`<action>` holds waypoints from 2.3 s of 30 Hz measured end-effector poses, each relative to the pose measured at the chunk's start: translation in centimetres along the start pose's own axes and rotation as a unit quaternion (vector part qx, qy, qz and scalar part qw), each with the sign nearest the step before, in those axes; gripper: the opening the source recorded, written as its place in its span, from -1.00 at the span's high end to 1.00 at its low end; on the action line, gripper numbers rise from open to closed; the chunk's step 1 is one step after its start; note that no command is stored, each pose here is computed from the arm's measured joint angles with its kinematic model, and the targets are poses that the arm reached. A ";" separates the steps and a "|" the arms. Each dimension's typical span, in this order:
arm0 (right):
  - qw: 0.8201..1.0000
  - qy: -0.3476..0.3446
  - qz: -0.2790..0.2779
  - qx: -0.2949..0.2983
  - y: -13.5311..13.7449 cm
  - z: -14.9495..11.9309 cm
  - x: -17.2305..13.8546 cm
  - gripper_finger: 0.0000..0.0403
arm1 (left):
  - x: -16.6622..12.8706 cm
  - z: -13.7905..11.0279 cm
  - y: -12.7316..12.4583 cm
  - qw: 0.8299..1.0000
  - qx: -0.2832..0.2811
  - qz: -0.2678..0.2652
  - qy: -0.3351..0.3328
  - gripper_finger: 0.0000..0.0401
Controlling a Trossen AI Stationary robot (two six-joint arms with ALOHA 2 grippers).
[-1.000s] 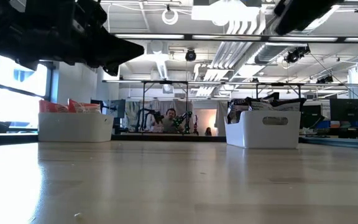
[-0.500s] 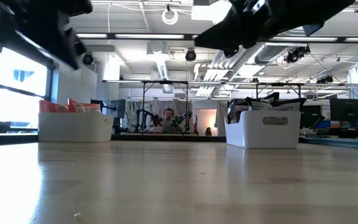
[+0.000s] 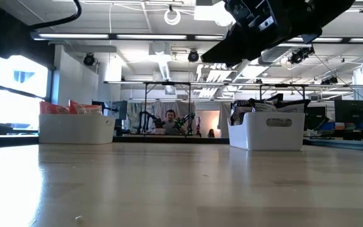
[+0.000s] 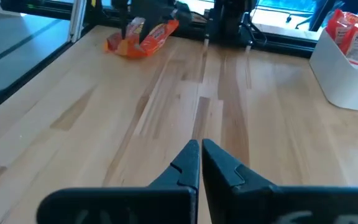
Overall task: Sort Maruchan noodles
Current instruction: Put the orange noodle pack into the top left white bin
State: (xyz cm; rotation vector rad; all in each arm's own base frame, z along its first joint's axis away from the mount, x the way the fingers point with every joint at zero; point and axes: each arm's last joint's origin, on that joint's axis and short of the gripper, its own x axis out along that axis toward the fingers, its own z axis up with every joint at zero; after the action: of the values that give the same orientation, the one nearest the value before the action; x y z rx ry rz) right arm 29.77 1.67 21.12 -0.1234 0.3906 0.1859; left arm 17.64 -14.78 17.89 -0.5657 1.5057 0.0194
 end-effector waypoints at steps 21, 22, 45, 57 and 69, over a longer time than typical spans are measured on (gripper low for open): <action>1.000 0.002 0.007 0.002 0.1 0.0 0.0 1.00 | 0.9 0.6 -1.5 0.997 -0.006 0.065 0.047 0.16; 1.000 0.002 0.007 0.002 0.1 0.0 0.0 1.00 | 0.8 0.6 -1.4 0.996 -0.005 0.073 0.047 0.15; 1.000 0.006 0.008 0.002 0.1 -0.1 0.0 1.00 | 3.1 0.7 0.1 0.996 0.056 -0.002 0.071 0.77; 0.992 0.028 -0.060 0.109 -0.3 -1.0 0.8 0.98 | 2.4 4.3 0.9 0.988 0.097 0.047 -0.110 0.99; 0.955 -0.019 0.053 0.292 1.6 -6.5 8.1 0.25 | 0.2 7.5 2.0 0.945 0.083 0.121 -0.293 1.00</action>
State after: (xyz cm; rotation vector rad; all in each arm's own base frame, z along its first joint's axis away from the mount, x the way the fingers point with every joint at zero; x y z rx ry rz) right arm 34.42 3.47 11.91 0.4861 0.4005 0.1723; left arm 23.96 -10.33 16.74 -0.2041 0.9722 0.2304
